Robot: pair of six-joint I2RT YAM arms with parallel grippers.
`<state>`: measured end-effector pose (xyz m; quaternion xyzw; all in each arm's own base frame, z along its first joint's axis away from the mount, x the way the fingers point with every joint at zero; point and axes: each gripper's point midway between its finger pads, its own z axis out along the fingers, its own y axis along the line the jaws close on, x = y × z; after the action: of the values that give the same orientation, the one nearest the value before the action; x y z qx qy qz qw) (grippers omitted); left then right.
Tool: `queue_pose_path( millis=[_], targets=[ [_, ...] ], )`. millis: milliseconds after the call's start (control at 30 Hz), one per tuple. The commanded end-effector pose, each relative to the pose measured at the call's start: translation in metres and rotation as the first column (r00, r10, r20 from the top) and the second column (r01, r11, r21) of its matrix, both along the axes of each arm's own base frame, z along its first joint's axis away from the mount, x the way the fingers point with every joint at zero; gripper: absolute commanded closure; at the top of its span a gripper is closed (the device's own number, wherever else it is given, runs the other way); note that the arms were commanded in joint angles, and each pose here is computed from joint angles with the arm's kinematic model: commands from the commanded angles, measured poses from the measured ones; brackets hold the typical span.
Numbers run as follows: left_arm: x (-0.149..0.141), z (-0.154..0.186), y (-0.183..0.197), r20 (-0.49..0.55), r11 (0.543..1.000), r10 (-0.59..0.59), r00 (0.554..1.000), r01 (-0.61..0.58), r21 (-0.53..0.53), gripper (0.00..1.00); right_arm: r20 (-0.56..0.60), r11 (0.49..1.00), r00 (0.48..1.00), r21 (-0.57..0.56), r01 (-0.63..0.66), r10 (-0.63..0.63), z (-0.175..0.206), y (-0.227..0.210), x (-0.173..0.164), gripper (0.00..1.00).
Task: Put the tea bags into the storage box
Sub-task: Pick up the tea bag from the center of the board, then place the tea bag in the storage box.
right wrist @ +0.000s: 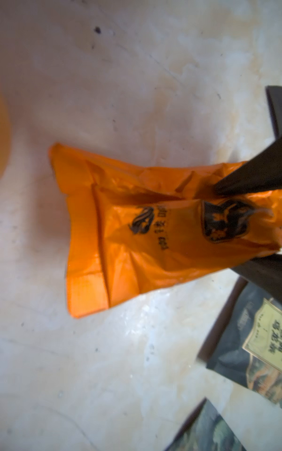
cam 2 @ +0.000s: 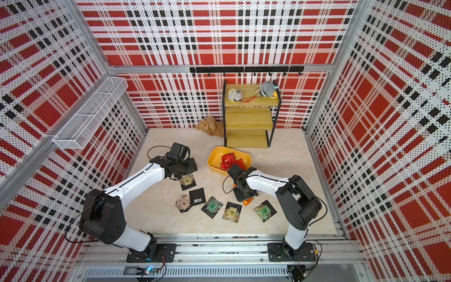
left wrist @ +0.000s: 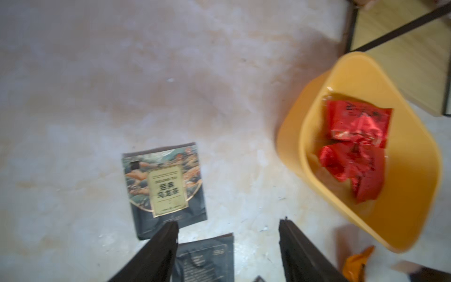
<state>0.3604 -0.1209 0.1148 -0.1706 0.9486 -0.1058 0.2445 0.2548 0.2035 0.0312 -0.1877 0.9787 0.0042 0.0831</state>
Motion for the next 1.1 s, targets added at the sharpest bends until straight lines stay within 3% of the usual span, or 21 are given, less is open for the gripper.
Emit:
queue_pose_path(
  millis=[0,333,600,1067],
  targets=[
    [0.001,-0.001,0.019,0.029,0.999,0.045,0.999,-0.046,0.017,0.29,0.056,1.000,0.998,0.017,0.014,-0.015,0.026,0.003,0.003,0.58],
    [-0.005,-0.024,0.032,-0.011,0.996,0.072,0.997,-0.072,0.051,0.29,0.116,0.997,0.993,0.070,0.009,-0.017,0.074,0.013,0.009,0.59],
    [-0.007,-0.038,0.032,-0.039,0.996,0.069,0.997,-0.067,0.057,0.30,0.196,0.996,0.980,0.084,-0.030,0.014,0.114,0.035,0.044,0.58],
    [-0.010,-0.064,0.039,-0.085,0.992,0.083,0.993,-0.074,0.102,0.30,0.196,0.998,0.980,0.053,-0.033,0.022,0.089,0.048,0.143,0.54]
  ],
)
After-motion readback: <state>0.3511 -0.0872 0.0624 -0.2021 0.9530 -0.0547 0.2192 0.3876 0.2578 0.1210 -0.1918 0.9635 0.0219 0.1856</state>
